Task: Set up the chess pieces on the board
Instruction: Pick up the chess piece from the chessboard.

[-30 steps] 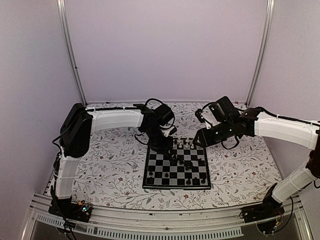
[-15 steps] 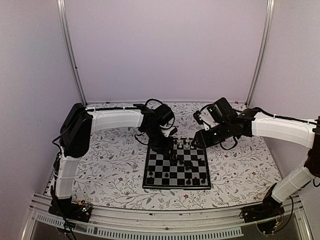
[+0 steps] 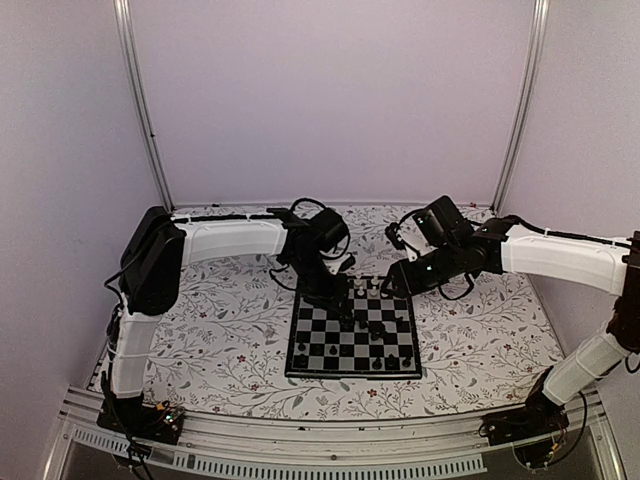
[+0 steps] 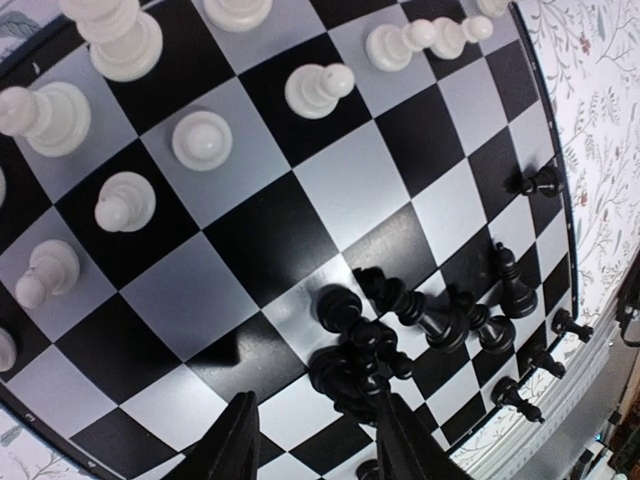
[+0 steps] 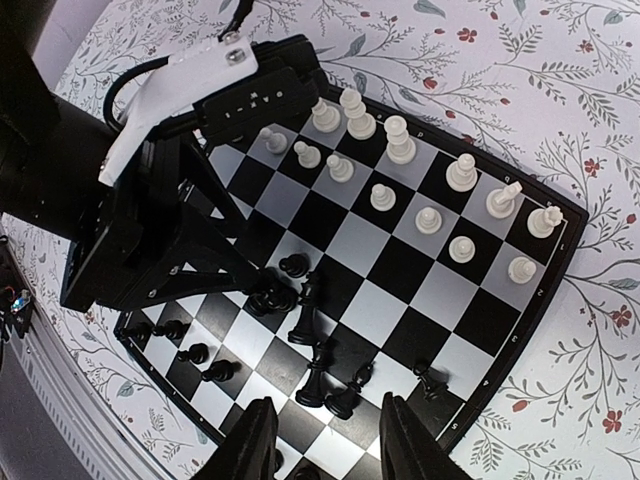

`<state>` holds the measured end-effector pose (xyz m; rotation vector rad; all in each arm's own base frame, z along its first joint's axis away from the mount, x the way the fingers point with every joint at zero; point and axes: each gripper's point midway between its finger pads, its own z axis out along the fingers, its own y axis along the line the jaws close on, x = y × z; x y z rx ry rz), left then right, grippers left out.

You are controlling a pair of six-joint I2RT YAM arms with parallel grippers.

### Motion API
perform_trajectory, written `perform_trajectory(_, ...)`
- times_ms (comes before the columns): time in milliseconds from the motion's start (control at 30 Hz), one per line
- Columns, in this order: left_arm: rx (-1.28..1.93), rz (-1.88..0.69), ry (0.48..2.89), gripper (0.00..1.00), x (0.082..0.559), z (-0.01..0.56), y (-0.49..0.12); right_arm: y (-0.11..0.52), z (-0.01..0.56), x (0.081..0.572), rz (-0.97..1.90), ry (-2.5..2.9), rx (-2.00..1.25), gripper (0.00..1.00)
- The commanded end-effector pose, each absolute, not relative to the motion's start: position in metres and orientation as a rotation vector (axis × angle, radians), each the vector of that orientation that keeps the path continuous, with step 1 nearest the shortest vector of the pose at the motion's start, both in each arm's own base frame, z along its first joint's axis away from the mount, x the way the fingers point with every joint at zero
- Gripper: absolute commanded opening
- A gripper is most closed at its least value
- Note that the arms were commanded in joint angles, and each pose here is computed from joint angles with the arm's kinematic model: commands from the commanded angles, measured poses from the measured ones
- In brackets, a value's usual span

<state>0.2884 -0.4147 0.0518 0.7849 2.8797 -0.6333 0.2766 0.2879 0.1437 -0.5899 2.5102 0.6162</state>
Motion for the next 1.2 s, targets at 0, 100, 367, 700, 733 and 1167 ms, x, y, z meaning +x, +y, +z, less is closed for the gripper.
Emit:
perform_trajectory(0, 0.816, -0.679, 2.875, 0.43, 0.282, 0.057, -0.425, 0.288, 0.136, 0.278, 0.631, 2.523, -0.586, 0.38)
perform_trajectory(100, 0.83, -0.693, 2.87, 0.43, 0.279, 0.057, -0.428, 0.288, 0.135, 0.277, 0.632, 2.526, -0.588, 0.38)
perform_trajectory(367, 0.839, -0.689, 2.891, 0.42, 0.274, 0.051, -0.425, 0.288, 0.129, 0.275, 0.633, 2.54, -0.594, 0.38)
perform_trajectory(700, 0.834, -0.65, 2.952, 0.39, 0.268, 0.038, -0.417, 0.288, 0.126, 0.275, 0.638, 2.545, -0.587, 0.38)
perform_trajectory(733, 0.827, -0.647, 2.953, 0.38, 0.269, 0.039, -0.416, 0.288, 0.126, 0.274, 0.639, 2.546, -0.588, 0.38)
perform_trajectory(1167, 0.798, -0.644, 2.969, 0.15, 0.273, 0.04, -0.404, 0.289, 0.122, 0.274, 0.645, 2.554, -0.579, 0.38)
